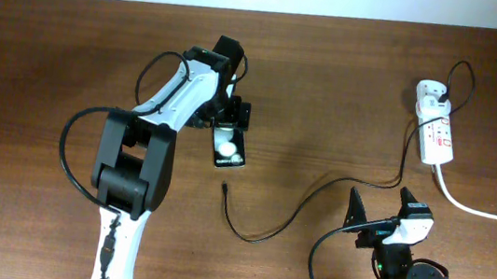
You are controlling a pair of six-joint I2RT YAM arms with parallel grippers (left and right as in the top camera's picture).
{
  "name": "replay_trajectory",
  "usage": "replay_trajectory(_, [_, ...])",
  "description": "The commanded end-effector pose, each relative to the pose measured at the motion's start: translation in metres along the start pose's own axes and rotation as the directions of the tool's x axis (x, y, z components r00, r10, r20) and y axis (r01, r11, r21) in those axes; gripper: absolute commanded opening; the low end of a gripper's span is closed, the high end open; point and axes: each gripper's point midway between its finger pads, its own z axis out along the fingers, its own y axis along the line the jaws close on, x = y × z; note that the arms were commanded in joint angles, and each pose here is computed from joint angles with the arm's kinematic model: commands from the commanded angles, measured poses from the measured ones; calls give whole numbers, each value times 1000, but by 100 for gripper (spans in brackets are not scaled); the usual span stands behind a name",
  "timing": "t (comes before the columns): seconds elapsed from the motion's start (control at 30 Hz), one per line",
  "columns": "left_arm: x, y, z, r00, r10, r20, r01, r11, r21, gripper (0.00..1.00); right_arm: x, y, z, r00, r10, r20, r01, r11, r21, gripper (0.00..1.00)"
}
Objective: Plug charger to phone and switch on socket
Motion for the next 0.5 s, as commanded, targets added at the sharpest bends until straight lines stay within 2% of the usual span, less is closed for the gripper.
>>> replay_trajectory(0.0, [35,-2,58,987,10,-161,-6,1000,26,99,2,0,0,1000,3,-5,-3,1000,4,99])
replay_trajectory(0.07, [35,-2,58,985,59,-161,-54,998,34,99,2,0,0,1000,3,-5,-3,1000,4,99])
replay_trajectory(0.47, [35,-3,58,985,64,-158,-60,998,34,99,2,0,0,1000,3,-5,-3,1000,3,99])
